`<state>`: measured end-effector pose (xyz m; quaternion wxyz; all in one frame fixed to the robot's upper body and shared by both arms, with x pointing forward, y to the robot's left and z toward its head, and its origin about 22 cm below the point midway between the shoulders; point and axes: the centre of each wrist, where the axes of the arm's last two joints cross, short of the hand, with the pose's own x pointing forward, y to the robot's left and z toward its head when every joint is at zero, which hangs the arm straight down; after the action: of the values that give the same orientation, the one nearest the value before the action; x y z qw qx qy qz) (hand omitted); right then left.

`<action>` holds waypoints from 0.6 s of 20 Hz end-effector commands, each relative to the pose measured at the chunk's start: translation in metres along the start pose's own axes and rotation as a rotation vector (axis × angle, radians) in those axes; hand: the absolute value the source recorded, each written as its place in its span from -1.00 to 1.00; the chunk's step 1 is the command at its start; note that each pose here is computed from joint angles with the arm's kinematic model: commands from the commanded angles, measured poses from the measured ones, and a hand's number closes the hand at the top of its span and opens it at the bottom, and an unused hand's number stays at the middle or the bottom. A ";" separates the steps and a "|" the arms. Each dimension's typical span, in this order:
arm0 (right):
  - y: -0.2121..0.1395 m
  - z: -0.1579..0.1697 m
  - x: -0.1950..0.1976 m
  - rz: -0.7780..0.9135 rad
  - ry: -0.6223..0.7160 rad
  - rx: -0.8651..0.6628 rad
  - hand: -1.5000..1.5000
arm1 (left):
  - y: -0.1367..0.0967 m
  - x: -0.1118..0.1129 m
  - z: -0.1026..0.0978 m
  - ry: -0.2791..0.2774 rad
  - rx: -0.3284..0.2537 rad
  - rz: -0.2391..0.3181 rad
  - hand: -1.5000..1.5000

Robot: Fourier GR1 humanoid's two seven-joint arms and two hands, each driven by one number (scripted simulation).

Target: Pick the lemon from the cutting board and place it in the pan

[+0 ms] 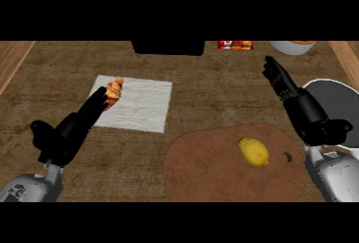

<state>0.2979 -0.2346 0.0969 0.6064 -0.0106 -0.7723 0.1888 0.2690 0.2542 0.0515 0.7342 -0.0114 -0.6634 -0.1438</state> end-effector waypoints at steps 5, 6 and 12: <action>0.032 -0.020 0.015 -0.366 -0.271 0.544 1.00 | -0.019 0.012 -0.007 -0.225 0.051 0.062 0.00; 0.038 -0.023 0.021 -0.430 -0.332 0.628 1.00 | -0.022 0.011 -0.008 -0.238 0.061 0.075 0.00; -0.118 0.018 -0.048 -0.299 -0.220 0.571 -1.00 | -0.057 -0.021 0.011 -0.241 0.068 0.129 0.00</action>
<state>0.3209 -0.3045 0.0892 0.5343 0.2418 -0.7519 0.3013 0.2576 0.2168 0.0334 0.6667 -0.0363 -0.7405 -0.0766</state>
